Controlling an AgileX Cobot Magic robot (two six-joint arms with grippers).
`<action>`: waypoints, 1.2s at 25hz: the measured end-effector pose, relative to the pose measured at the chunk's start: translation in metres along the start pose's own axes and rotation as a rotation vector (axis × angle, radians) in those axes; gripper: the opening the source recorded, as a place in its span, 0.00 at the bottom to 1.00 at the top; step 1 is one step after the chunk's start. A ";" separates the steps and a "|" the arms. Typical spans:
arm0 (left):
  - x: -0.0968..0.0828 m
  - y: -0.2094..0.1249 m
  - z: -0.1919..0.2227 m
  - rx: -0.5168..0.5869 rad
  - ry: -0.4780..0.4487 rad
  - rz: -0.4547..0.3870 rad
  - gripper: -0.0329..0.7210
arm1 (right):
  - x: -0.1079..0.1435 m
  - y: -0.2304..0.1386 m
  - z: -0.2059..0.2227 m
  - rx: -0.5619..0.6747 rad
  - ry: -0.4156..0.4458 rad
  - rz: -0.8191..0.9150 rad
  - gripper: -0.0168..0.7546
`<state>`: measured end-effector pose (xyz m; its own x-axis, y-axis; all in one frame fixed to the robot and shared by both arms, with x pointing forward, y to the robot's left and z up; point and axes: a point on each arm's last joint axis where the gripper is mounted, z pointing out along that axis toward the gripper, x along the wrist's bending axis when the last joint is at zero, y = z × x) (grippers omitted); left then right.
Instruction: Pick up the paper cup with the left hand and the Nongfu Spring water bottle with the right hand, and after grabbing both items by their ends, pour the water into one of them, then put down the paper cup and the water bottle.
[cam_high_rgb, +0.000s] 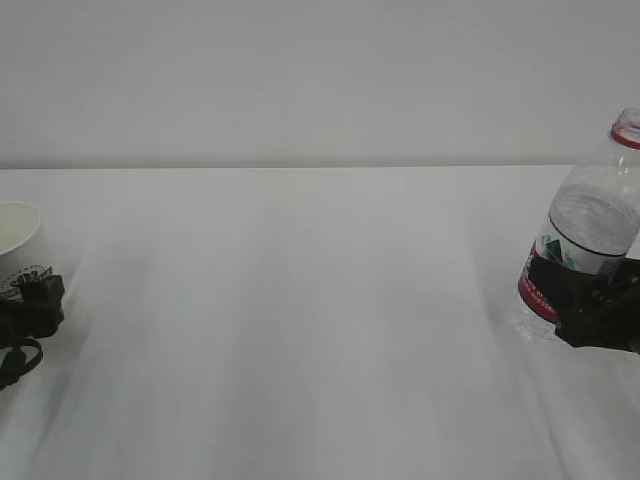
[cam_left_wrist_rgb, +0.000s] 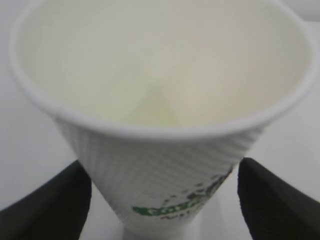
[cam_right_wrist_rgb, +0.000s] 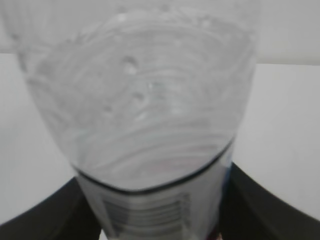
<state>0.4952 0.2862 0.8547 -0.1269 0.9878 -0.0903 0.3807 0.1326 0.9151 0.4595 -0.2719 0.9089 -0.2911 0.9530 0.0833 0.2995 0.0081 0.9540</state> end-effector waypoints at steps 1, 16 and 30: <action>0.000 0.000 0.002 -0.003 -0.001 -0.001 0.95 | 0.000 0.000 0.000 0.000 0.000 0.000 0.62; -0.003 0.000 0.022 -0.020 0.015 -0.010 0.93 | 0.000 0.000 0.000 0.000 0.000 0.000 0.62; 0.000 0.003 0.024 -0.034 0.049 -0.027 0.95 | 0.000 0.000 0.000 0.000 0.000 0.000 0.62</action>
<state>0.5182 0.2880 0.8480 -0.1814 0.9786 -0.0969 0.3453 0.1556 0.9255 0.4595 -0.2719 0.9089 -0.2911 0.9530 0.0833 0.2995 0.0081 0.9540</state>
